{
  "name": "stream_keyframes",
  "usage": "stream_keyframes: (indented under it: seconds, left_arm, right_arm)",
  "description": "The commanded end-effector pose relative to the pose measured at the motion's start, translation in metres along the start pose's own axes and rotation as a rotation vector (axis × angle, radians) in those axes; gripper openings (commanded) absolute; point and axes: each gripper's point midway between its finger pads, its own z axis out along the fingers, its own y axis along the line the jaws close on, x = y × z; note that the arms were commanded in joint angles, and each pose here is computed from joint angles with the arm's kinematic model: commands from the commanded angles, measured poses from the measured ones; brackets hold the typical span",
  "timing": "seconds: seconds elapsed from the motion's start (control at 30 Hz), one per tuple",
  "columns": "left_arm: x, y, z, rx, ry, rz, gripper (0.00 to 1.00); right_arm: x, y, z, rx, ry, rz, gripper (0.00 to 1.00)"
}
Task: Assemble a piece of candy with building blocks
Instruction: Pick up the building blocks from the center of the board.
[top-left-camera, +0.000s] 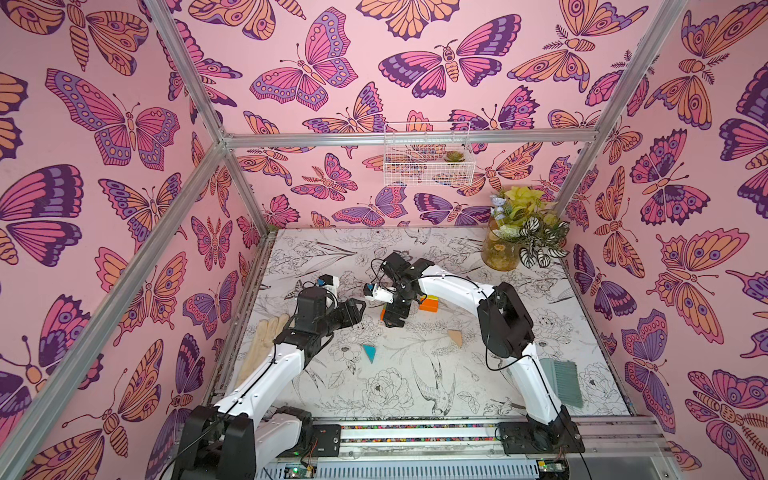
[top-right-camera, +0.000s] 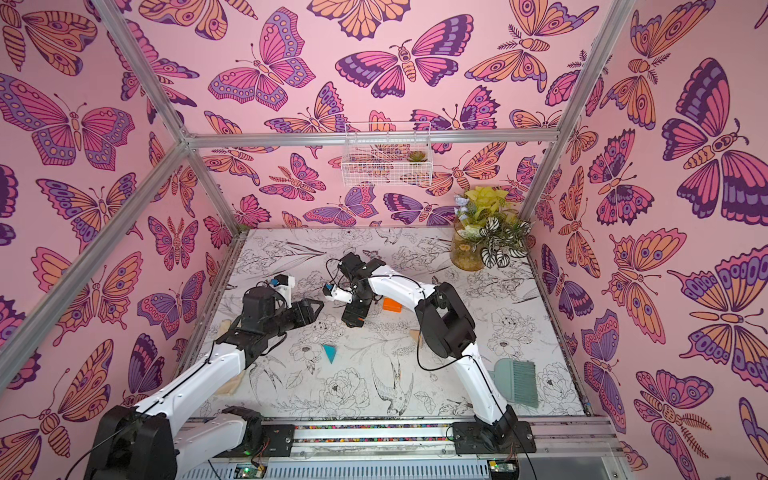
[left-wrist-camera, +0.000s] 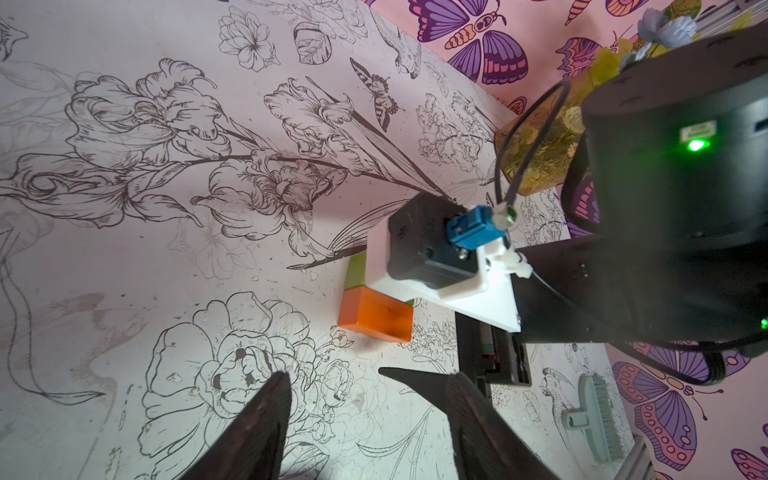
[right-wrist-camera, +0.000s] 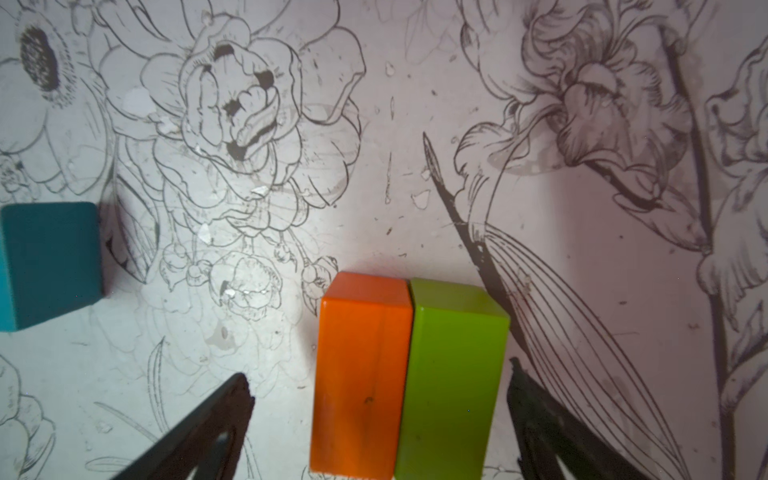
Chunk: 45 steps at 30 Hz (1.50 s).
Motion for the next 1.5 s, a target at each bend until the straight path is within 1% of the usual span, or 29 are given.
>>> stream_keyframes:
  seconds: [0.0, 0.2, 0.47, 0.53, 0.77, 0.83, 0.93, 1.13, 1.23, 1.37, 1.4, 1.47]
  left_arm:
    - [0.006, 0.006, -0.001, -0.018, 0.01, -0.011, 0.63]
    - [0.007, 0.007, 0.0, -0.019, 0.013, -0.014, 0.63]
    - [0.008, 0.009, 0.0, -0.027, 0.015, -0.015, 0.63]
    - [0.009, 0.01, 0.001, -0.027, 0.017, -0.014, 0.63]
    - [0.008, 0.011, -0.001, -0.033, 0.008, -0.013, 0.62]
    - [0.007, 0.01, -0.002, -0.032, 0.002, -0.011, 0.62]
    - [0.005, 0.01, -0.003, -0.033, -0.004, -0.012, 0.62]
    - [0.005, 0.01, -0.004, -0.029, -0.006, -0.015, 0.62]
    - [0.003, 0.011, -0.007, -0.031, -0.015, -0.015, 0.62]
    - [-0.003, 0.011, -0.012, -0.036, -0.043, -0.008, 0.62]
    - [-0.005, 0.012, -0.013, -0.038, -0.046, -0.007, 0.62]
    - [-0.008, 0.012, -0.012, -0.04, -0.05, -0.006, 0.62]
  right_arm:
    - [0.0, -0.002, 0.0, 0.018, 0.019, -0.005, 0.97]
    - [-0.005, -0.004, 0.003, 0.034, 0.008, -0.002, 0.92]
    - [-0.004, -0.005, 0.01, 0.031, 0.024, 0.007, 0.79]
    - [-0.004, -0.007, 0.01, 0.04, 0.024, 0.008, 0.77]
    - [-0.004, -0.011, 0.009, 0.066, 0.031, 0.011, 0.64]
    - [-0.005, -0.013, 0.007, 0.078, 0.027, 0.017, 0.59]
    - [-0.01, -0.014, 0.002, 0.086, 0.0, 0.022, 0.54]
    - [-0.02, -0.014, -0.012, 0.097, -0.042, 0.024, 0.51]
    - [-0.025, -0.021, -0.035, 0.143, -0.08, 0.033, 0.5]
    - [-0.03, -0.038, -0.1, 0.185, -0.221, 0.092, 0.5]
    - [-0.028, -0.042, -0.118, 0.196, -0.254, 0.11, 0.5]
    - [-0.015, -0.052, -0.144, 0.239, -0.274, 0.138, 0.49]
